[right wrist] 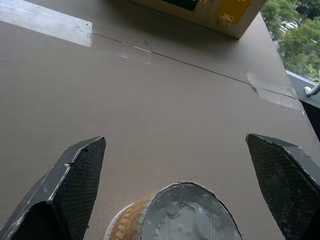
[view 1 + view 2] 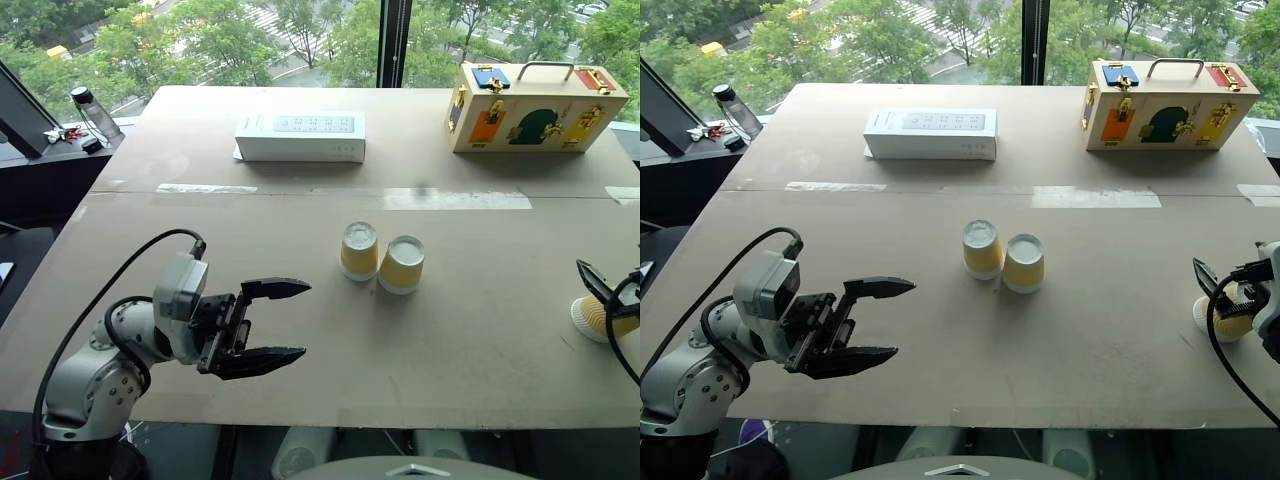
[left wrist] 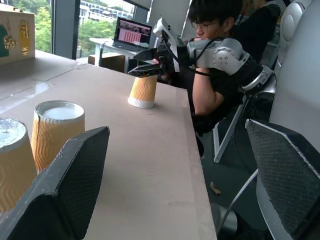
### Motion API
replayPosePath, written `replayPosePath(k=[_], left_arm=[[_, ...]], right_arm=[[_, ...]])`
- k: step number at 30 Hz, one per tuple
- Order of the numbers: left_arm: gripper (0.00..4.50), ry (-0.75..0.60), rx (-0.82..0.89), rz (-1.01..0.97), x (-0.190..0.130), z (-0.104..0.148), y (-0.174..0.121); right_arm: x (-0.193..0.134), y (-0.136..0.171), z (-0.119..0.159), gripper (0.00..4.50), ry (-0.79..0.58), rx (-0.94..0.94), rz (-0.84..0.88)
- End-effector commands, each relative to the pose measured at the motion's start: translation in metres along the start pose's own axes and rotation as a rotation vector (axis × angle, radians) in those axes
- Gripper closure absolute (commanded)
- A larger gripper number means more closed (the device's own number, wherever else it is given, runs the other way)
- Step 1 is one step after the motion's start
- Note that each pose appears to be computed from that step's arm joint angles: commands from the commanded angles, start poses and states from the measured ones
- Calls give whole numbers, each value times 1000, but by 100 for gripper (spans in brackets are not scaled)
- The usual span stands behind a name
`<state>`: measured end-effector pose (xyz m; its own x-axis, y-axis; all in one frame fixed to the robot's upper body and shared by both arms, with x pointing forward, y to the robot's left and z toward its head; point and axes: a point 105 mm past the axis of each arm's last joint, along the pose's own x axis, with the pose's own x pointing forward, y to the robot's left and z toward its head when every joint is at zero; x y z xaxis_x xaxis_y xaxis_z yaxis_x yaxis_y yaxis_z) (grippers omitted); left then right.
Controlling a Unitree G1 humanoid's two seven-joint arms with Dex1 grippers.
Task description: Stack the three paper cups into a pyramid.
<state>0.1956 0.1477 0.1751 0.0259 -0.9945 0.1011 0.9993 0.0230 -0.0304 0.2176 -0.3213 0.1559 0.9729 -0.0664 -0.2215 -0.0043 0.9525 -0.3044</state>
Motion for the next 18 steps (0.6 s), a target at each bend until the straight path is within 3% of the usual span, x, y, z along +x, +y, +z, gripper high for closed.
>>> replayPosePath(k=[1, 11, 14, 16, 18], left_arm=[[0, -5, -5, -49, 4, 3, -3], [0, -4, -6, -64, 17, 11, 2], [0, -3, -6, -55, 18, 13, 3], [0, -3, -9, -40, 18, 13, 4], [0, 1, -9, -18, 16, 13, 5]], right_arm=[[-13, 1, 14, 6, -39, 26, -36], [2, -2, -22, 6, 55, 248, -124], [3, -2, -27, 79, 60, 245, -123], [3, -1, -25, 185, 49, 241, -111], [2, 1, -16, 217, 8, 190, -82]])
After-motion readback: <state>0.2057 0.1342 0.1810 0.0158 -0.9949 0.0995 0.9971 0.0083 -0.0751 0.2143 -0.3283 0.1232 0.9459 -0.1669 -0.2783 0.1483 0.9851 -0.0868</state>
